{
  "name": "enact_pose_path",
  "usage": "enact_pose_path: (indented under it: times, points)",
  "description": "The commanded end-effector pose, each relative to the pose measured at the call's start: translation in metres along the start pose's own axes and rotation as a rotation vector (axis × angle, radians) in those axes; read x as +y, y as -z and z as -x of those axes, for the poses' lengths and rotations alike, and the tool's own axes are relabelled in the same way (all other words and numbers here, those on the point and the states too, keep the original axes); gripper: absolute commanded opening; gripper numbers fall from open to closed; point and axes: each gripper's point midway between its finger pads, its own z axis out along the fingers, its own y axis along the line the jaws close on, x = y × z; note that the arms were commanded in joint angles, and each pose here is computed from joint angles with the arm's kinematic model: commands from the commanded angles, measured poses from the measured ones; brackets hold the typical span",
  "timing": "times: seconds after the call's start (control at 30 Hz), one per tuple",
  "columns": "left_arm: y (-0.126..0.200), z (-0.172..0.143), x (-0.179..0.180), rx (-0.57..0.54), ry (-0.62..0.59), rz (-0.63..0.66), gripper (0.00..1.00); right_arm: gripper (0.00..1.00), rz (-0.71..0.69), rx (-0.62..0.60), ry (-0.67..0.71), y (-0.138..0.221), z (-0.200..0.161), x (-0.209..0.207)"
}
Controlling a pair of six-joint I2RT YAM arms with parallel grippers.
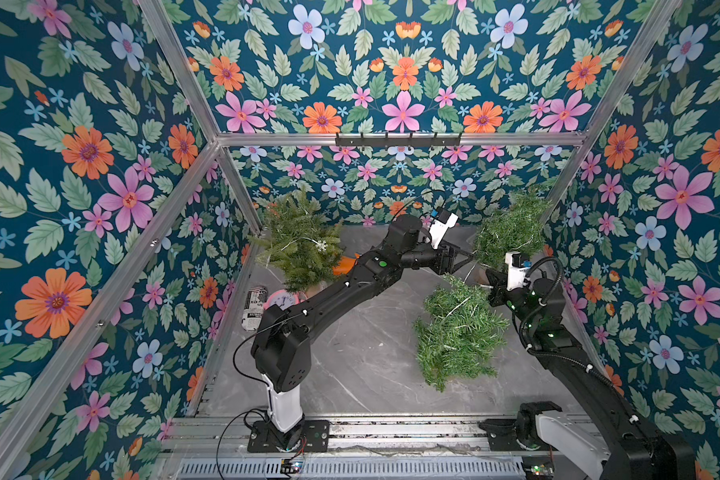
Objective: Wrap string light around the christmas tree
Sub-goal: Wrap the light string around the Christmas tree.
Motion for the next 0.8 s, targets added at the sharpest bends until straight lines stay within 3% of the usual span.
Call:
enact_pose_path:
  times: [0.0,0.17,0.43,0.77]
  points:
    - [0.012,0.000,0.020,-0.003,-0.066,0.148,0.64,0.00,-0.119,0.104,-0.087,0.006,-0.025,-0.019]
    - [0.034,0.009,0.031,-0.035,-0.080,0.282,0.66,0.00,-0.147,0.197,-0.173,0.020,-0.054,-0.021]
    - [0.074,0.014,0.047,-0.075,-0.113,0.478,0.67,0.00,-0.224,0.304,-0.325,0.065,-0.069,-0.017]
    - [0.106,0.003,0.040,-0.132,-0.082,0.504,0.67,0.00,-0.356,0.475,-0.555,0.119,-0.092,-0.011]
